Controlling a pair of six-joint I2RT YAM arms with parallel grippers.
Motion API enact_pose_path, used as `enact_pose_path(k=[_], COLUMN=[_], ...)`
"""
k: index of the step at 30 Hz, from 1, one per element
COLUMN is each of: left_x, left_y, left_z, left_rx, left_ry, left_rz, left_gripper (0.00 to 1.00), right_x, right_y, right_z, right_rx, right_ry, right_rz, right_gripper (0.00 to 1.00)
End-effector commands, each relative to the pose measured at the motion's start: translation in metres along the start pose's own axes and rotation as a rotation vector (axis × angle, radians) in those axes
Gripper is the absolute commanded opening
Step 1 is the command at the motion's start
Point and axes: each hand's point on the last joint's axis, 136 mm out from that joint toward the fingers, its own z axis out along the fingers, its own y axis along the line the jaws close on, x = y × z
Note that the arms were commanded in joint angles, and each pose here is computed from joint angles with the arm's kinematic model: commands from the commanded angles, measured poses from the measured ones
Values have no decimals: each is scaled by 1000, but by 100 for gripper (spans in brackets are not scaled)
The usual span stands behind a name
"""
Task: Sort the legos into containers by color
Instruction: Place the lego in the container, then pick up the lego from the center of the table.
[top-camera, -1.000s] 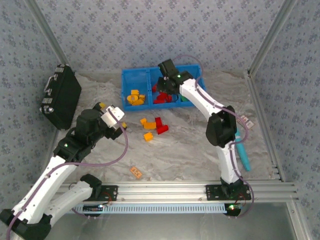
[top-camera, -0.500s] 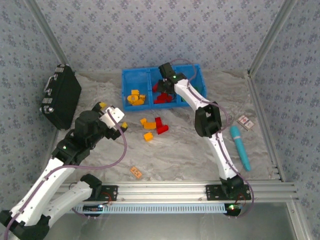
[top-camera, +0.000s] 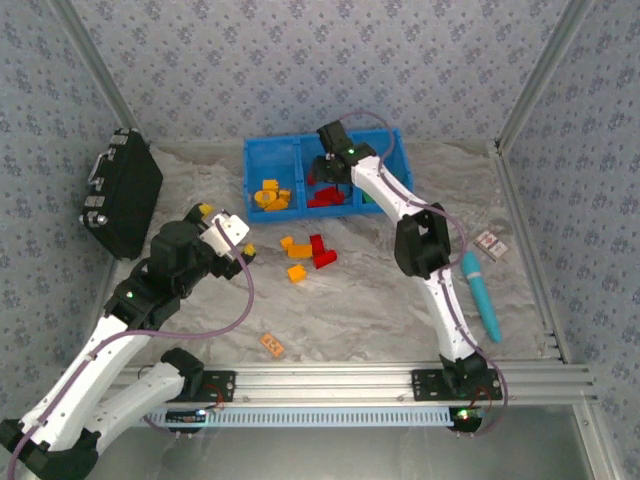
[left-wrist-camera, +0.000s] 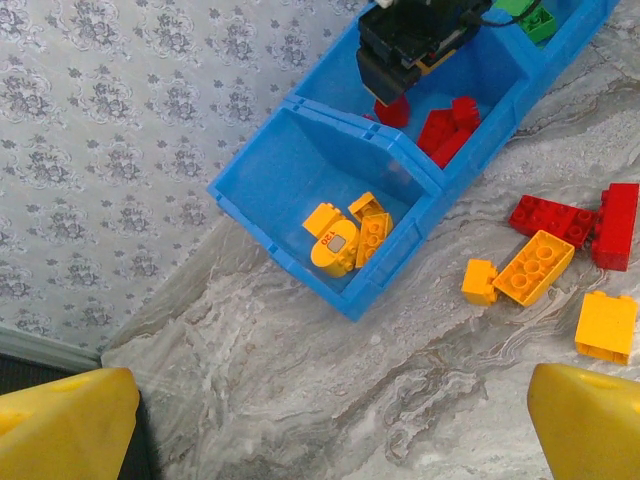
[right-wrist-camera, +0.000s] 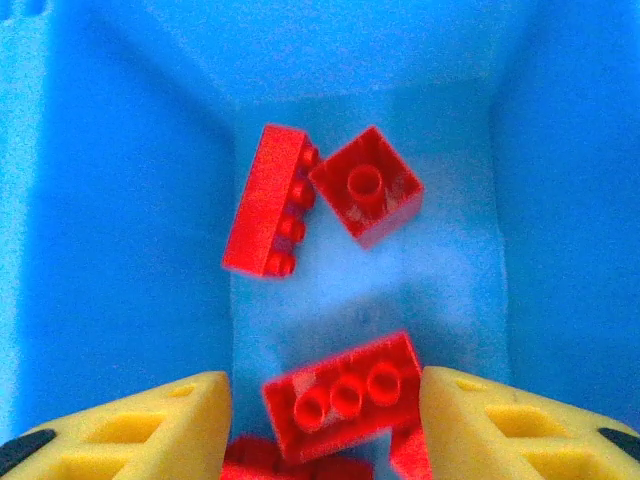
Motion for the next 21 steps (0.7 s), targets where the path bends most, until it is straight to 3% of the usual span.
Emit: enact_pose_path(k=[1,4,7,11,21], left_x=[-13,-11,-10,-13,-15], left_y=[9,8,7,6,3], left_z=[-8,-9,-8,-4,-5], left_rx=[-29,-26,-20,-11,14], left_ry=[-40,-37,-33,-34,-30], left_rz=[-7,-8,-7,-11,-60], left_gripper=[100,100,100,100,100], right_x=[-8,19,57,120,216], right_y=[22,9,-7,-4,9], right_z=[-68,-92,-107,-106,-96], right_rx=[-53,-44,-17,-92,-82], right_ry=[-76,-16,71,149,202], right_rz=[-76,-29,131,424,702], right_gripper=[56,58,57,54,57])
